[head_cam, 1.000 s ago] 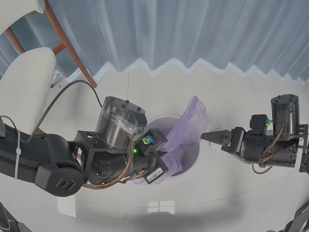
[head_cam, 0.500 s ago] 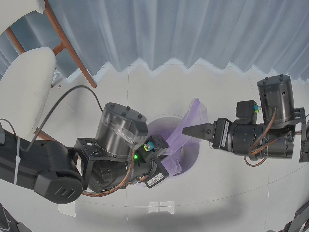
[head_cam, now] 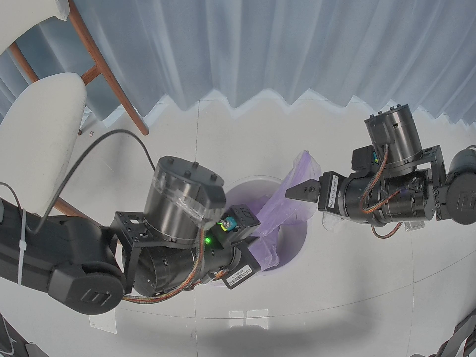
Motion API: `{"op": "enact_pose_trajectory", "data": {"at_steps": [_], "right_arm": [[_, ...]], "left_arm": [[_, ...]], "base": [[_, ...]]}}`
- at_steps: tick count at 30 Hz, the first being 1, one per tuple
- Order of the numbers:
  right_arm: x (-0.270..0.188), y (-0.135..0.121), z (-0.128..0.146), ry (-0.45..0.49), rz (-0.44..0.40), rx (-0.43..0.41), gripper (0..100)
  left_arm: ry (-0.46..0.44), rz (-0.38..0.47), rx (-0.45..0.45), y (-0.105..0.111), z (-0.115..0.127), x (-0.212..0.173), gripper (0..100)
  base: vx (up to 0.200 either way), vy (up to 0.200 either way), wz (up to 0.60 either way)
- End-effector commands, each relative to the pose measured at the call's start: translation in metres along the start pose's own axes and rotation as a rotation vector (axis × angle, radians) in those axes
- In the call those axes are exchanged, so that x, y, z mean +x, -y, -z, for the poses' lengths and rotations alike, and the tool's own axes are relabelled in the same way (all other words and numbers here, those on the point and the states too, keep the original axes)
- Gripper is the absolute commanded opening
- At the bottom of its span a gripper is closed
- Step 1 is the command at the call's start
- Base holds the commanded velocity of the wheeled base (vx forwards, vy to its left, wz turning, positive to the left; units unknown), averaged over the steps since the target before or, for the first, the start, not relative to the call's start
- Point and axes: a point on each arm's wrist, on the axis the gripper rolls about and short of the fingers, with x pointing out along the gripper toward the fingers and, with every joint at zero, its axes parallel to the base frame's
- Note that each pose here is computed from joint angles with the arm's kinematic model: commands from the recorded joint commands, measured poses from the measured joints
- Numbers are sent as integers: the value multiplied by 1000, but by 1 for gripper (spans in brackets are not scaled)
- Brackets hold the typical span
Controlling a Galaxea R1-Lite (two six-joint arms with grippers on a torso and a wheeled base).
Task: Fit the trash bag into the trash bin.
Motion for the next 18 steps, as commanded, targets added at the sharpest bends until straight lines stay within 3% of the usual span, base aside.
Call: {"op": "enact_pose_trajectory", "data": {"at_steps": [1, 14, 18], "right_arm": [[8, 3, 0, -11, 22, 1, 100], [0, 26, 27, -88, 110, -16, 100], [4, 24, 24, -73, 114, -16, 100]], "left_arm": [[7, -3, -2, -1, -1, -2, 0], [7, -31, -20, -3, 0, -3, 0], [8, -25, -19, -1, -1, -3, 0]], "base": [[0, 0, 0], [0, 0, 0], [0, 0, 0]]}}
